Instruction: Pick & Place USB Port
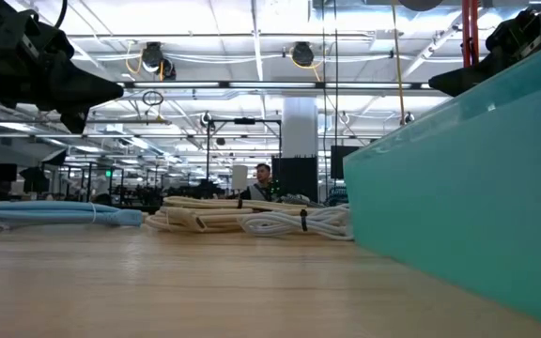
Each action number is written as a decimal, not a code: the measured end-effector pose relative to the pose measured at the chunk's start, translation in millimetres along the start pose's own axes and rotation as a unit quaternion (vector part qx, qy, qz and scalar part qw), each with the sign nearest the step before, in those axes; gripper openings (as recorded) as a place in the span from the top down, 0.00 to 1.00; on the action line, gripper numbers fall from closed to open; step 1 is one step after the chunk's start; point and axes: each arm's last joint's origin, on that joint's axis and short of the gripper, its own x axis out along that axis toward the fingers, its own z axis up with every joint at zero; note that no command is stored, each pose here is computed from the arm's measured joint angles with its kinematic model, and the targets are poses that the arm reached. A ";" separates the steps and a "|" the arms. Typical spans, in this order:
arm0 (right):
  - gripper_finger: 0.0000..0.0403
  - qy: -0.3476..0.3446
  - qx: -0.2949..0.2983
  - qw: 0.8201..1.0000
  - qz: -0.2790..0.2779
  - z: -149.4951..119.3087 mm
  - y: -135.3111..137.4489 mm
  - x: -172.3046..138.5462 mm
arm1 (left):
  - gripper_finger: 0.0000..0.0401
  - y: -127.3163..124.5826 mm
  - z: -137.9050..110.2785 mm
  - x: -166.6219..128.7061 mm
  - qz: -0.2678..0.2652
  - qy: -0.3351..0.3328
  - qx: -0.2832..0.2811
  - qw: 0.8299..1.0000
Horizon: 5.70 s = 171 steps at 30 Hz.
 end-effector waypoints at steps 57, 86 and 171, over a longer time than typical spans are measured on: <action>1.00 0.000 0.000 1.000 0.000 0.1 0.1 0.0 | 0.94 -48.1 183.0 79.2 0.042 -0.056 0.286 0.956; 1.00 -0.323 -0.125 0.937 -0.045 59.1 5.7 -20.4 | 0.94 -26.8 133.9 77.6 0.055 0.059 0.212 0.974; 0.61 0.508 -0.170 0.837 -0.113 -42.6 -73.4 222.0 | 0.94 -24.7 125.0 77.1 0.049 0.105 0.195 0.974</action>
